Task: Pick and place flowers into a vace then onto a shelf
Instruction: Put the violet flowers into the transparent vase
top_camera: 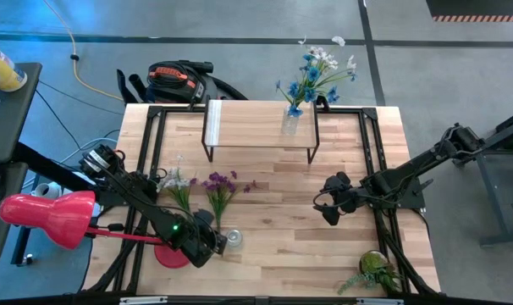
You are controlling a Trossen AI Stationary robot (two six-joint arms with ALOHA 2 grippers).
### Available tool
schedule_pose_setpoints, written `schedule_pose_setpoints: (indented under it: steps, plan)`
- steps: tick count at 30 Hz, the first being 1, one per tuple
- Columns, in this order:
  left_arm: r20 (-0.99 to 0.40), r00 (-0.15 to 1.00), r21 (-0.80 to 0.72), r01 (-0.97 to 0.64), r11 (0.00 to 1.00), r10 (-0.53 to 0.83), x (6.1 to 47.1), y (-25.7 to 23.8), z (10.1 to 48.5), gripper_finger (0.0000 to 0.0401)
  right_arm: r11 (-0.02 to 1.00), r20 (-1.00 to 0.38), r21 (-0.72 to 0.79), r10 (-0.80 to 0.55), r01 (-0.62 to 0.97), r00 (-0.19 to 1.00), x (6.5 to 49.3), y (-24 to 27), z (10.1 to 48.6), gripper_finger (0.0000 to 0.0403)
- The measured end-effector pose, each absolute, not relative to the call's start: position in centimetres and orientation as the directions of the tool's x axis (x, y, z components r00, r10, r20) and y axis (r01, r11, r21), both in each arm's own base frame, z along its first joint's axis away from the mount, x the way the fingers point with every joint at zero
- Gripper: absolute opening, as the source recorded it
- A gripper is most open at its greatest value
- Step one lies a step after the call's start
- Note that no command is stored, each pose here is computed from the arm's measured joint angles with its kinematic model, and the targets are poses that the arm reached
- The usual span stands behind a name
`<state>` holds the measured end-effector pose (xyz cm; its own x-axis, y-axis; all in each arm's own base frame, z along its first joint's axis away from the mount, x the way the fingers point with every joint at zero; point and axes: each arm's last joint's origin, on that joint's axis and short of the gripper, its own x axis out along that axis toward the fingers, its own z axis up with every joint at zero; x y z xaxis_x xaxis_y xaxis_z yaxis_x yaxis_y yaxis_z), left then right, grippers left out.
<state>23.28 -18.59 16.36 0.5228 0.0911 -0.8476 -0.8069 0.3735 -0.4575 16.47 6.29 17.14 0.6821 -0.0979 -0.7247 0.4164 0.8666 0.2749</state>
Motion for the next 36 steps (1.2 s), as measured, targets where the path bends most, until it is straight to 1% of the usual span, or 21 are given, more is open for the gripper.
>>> schedule_pose_setpoints:
  steps: [4,6,8,12,15,19,22,25,30,33,36]
  plan:
    - [-0.850,0.525,-0.464,-0.784,0.412,0.041,23.5,-18.9,16.5,0.0145,0.867,-0.725,0.275,-0.098,0.416,0.682,16.5,6.3,17.1,0.0332]
    - [-0.854,0.520,-0.472,-0.778,0.415,0.003,23.5,-19.1,16.5,0.0145,0.867,-0.725,0.275,-0.098,0.416,0.682,16.5,6.3,17.1,0.0332]
    - [-0.838,0.546,-0.501,-0.753,0.426,-0.021,23.7,-19.4,16.8,0.0145,0.867,-0.725,0.275,-0.098,0.416,0.682,16.5,6.3,17.1,0.0332]
    - [-0.779,0.625,-0.554,-0.647,0.525,-0.051,24.1,-20.9,18.3,0.0145,0.871,-0.727,0.273,-0.090,0.407,0.680,16.5,6.3,17.1,0.0332]
    - [-0.763,0.644,-0.553,-0.599,0.579,-0.063,23.9,-21.7,19.0,0.0145,0.876,-0.735,0.284,-0.063,0.390,0.675,16.5,6.4,17.1,0.0332]
    - [-0.756,0.638,-0.585,-0.562,0.585,-0.143,23.4,-22.9,19.3,0.0145,0.870,-0.733,0.302,-0.049,0.389,0.679,16.5,6.4,17.2,0.0332]
    - [-0.746,0.629,-0.619,-0.537,0.573,-0.216,23.3,-23.8,19.1,0.0145,0.824,-0.719,0.382,-0.019,0.419,0.695,16.7,6.6,17.3,0.0332]
    - [-0.746,0.629,-0.622,-0.541,0.565,-0.219,23.5,-24.0,18.8,0.0145,0.778,-0.689,0.450,-0.011,0.439,0.725,17.0,6.7,17.6,0.0332]
    - [-0.748,0.635,-0.607,-0.538,0.584,-0.192,23.6,-23.8,18.5,0.0145,0.819,-0.609,0.459,0.007,0.345,0.793,17.7,7.0,18.4,0.0332]
    - [-0.768,0.621,-0.551,-0.518,0.654,-0.155,23.1,-23.9,18.3,0.0145,0.848,-0.567,0.444,0.015,0.290,0.824,18.0,7.1,18.8,0.0332]
    - [-0.795,0.596,-0.475,-0.499,0.725,-0.111,22.4,-23.7,18.0,0.0145,0.894,-0.542,0.382,0.011,0.235,0.840,18.2,7.1,19.1,0.0332]
